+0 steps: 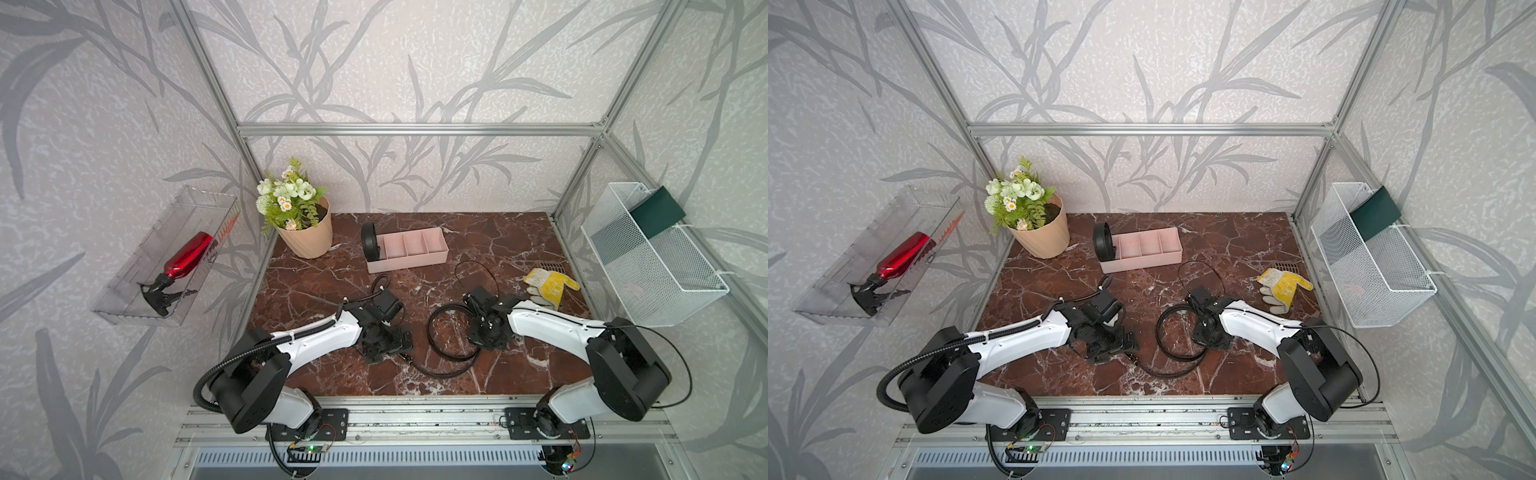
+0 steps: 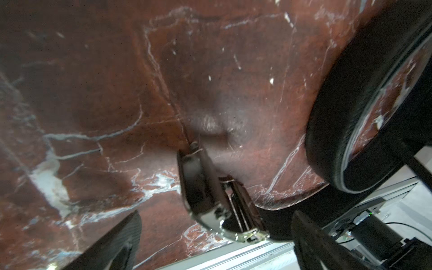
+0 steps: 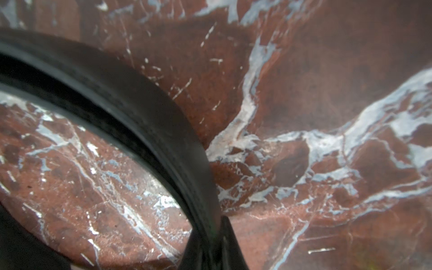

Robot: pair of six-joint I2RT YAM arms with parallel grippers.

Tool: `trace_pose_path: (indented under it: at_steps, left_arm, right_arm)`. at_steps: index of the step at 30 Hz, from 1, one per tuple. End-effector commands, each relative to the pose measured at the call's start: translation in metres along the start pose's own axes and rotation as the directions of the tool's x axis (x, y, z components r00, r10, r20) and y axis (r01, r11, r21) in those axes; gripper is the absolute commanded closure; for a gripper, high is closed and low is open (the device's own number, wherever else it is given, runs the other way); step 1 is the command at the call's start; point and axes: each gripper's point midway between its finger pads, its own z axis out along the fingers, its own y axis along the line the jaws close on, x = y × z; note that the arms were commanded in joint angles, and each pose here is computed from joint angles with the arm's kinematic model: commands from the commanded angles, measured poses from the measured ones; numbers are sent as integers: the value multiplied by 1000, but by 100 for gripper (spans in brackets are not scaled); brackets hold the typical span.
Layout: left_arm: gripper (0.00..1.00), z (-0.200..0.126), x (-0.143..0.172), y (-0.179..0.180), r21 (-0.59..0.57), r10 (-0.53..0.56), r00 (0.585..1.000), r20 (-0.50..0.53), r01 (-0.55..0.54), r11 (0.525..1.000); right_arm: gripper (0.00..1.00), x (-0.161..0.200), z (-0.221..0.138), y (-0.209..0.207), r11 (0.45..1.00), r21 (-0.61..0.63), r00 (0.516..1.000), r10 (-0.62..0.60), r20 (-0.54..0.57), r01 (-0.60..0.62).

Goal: Place the belts into the storage roll
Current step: Roll the belt at the center of the board.

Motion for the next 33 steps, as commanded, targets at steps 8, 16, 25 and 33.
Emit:
trace_pose_path:
  at_steps: [8, 16, 25, 33]
  left_arm:
    - [58, 35, -21, 3, 51, -119, 993, -2, 119, 992]
    - [100, 44, -27, 30, -4, -89, 995, -36, 89, 996]
    - [100, 4, -61, 75, -196, 105, 994, -23, -108, 975]
    - [100, -22, -83, 126, -283, 53, 998, 17, -46, 958]
  right_arm:
    - [100, 12, 1, 12, 998, -18, 997, 60, 42, -59]
    - [100, 15, 4, 12, 998, -14, 997, 63, 47, -62]
    - [80, 15, 23, -8, 994, 63, 995, -91, -37, 94]
    - [77, 3, 30, -21, 971, 133, 980, -191, -56, 197]
